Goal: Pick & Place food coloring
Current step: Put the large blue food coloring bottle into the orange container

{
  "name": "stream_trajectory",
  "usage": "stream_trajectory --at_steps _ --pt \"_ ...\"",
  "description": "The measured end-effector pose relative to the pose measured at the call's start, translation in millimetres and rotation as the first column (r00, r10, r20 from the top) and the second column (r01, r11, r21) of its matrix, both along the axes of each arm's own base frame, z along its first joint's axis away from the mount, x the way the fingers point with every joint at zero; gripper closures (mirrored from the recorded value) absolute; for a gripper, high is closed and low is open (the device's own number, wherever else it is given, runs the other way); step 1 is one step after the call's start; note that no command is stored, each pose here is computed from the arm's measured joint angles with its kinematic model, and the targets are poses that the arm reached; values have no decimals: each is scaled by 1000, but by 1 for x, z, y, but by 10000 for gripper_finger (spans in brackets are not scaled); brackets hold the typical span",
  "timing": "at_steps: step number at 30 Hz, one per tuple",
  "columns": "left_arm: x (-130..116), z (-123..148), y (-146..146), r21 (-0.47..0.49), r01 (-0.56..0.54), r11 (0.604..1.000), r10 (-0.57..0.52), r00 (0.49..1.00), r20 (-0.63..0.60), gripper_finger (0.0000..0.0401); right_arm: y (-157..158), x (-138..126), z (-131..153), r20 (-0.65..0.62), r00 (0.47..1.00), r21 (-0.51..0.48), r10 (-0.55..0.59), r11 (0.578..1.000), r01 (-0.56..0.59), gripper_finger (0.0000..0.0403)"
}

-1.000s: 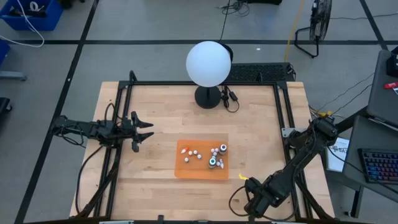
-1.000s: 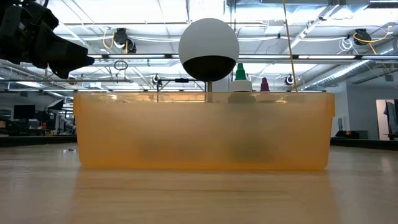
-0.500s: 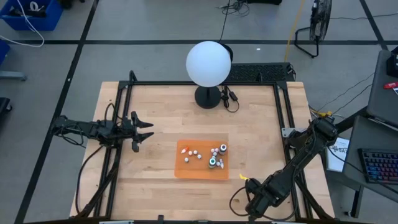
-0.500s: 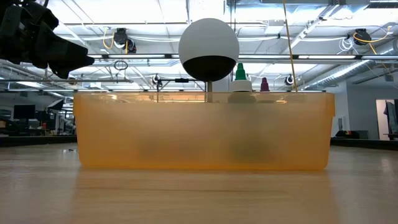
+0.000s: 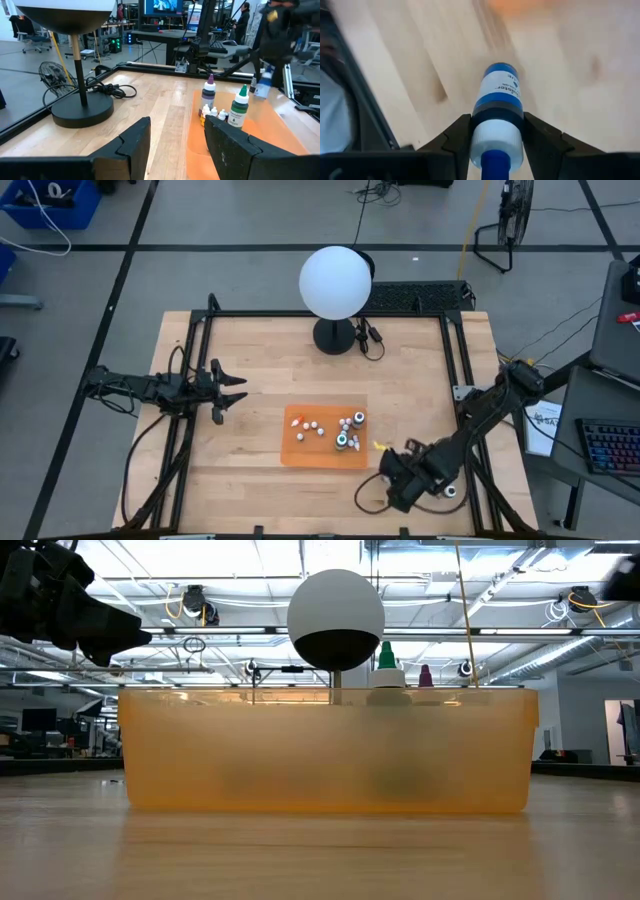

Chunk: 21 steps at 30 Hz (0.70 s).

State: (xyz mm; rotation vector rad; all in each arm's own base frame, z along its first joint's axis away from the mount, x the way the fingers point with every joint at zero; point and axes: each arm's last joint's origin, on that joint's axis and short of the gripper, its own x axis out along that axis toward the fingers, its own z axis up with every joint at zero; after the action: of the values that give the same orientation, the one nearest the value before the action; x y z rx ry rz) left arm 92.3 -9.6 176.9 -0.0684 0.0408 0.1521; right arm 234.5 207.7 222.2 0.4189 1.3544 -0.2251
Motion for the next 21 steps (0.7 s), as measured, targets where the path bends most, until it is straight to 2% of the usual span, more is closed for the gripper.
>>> stream_trajectory --at_steps 8,11,14,17,21 --pt "0 0 0 0 0 1000 0 1000 0 215 -32 7 43 214 968 -71 129 991 -116 265" --pt "0 0 0 0 0 1000 0 1000 0 215 -43 22 59 304 932 -104 197 979 -173 265" --pt "0 0 0 0 0 1000 0 1000 0 215 -51 41 76 393 872 -150 291 956 -252 265" --pt "0 0 0 0 0 1000 0 1000 0 215 -59 57 93 432 823 -182 369 929 -321 265" --pt "0 0 0 0 0 1000 0 1000 0 215 -69 75 109 426 806 -234 411 910 -341 265"
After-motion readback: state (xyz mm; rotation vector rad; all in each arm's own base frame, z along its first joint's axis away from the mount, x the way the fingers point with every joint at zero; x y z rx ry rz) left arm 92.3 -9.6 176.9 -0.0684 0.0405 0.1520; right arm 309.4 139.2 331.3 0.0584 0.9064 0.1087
